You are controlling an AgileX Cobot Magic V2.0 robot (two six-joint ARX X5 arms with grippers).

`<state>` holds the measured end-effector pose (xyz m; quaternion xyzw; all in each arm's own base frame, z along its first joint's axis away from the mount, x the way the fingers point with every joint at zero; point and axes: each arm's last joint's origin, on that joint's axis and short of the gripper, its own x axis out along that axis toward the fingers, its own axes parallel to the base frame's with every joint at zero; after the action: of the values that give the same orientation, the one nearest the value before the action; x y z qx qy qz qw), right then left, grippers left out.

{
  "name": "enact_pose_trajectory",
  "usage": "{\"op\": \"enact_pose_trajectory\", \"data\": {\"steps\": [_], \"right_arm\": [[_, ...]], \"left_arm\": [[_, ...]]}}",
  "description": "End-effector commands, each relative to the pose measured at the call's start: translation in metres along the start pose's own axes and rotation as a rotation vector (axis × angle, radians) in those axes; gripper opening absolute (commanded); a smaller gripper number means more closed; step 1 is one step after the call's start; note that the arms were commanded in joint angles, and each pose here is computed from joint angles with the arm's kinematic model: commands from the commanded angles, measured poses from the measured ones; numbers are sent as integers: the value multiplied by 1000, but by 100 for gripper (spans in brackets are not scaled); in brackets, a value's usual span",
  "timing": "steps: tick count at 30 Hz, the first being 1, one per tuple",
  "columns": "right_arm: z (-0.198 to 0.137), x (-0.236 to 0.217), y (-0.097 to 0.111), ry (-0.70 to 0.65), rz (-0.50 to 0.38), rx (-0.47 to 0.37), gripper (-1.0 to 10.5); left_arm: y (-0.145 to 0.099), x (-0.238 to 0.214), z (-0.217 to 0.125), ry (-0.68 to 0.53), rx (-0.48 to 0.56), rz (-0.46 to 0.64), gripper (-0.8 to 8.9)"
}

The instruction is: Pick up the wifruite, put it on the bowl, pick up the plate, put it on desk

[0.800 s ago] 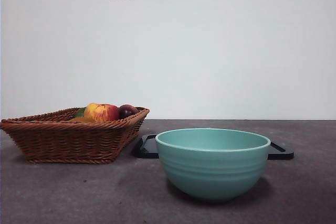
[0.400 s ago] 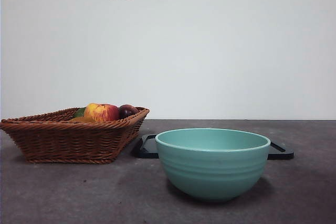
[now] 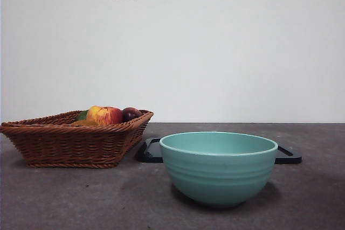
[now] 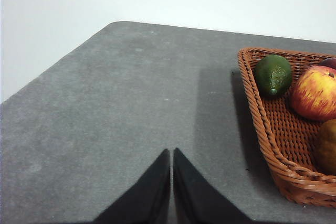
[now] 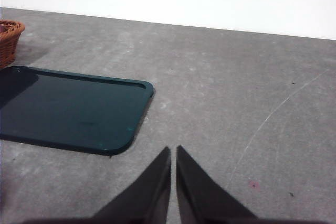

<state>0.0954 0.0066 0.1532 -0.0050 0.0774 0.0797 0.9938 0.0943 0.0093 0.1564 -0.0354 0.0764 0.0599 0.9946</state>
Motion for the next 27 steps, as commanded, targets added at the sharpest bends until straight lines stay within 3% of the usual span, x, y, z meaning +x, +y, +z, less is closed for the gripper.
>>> {"op": "enact_pose_trajectory", "data": {"steps": [1, 27], "right_arm": [[-2, 1, 0, 4, 0, 18, 9], [-1, 1, 0, -7, 1, 16, 9]], "left_arm": [[1, 2, -7, 22, 0, 7, 7], [1, 2, -7, 22, 0, 7, 7]]}}
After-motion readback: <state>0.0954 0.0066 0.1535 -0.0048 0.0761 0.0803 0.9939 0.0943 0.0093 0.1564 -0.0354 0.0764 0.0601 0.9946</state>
